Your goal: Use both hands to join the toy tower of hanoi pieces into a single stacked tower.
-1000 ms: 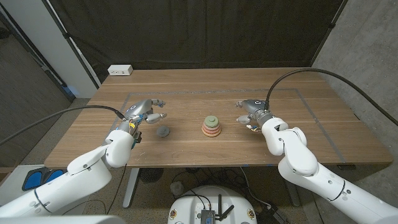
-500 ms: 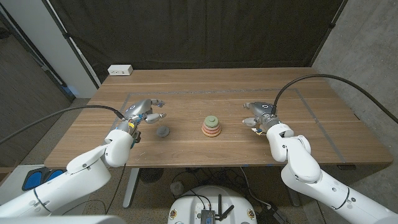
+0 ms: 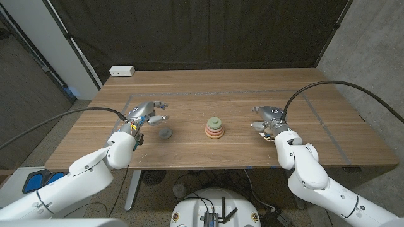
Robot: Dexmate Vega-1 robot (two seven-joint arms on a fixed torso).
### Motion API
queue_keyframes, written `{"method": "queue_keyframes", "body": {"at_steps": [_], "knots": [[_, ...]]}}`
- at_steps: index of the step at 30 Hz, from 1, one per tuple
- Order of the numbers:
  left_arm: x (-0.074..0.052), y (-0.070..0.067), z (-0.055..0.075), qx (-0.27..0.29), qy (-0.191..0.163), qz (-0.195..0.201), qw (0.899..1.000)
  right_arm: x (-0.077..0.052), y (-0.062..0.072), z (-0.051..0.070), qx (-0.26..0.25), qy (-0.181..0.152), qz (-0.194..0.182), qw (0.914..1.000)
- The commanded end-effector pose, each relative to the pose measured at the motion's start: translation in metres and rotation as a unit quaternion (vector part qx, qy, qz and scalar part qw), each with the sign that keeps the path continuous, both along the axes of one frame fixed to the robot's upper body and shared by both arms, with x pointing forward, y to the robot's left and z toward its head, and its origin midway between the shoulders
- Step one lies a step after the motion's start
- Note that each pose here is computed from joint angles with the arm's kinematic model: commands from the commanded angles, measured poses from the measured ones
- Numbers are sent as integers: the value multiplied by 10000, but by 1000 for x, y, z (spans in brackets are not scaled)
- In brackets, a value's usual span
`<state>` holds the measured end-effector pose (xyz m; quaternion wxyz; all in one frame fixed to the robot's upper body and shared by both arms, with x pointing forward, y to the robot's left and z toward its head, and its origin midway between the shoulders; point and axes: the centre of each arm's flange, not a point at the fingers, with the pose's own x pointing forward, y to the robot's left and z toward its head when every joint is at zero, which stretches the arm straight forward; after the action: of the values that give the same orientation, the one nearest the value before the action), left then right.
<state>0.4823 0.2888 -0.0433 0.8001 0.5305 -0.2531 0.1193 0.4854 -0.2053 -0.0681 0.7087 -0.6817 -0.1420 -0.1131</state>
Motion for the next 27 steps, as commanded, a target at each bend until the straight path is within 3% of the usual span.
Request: {"method": "queue_keyframes", "body": {"at_steps": [1,14,27], "knots": [[-3,2,4,142,-34,163,9998,-1,-8,-4,37,-104,-105,9999],[-7,5,17,731,188,233,9969,-2,-5,-6,61,-126,-114,9998],[-4,5,30,1509,579,147,9867,0,-2,-8,105,-70,-79,9999]]}}
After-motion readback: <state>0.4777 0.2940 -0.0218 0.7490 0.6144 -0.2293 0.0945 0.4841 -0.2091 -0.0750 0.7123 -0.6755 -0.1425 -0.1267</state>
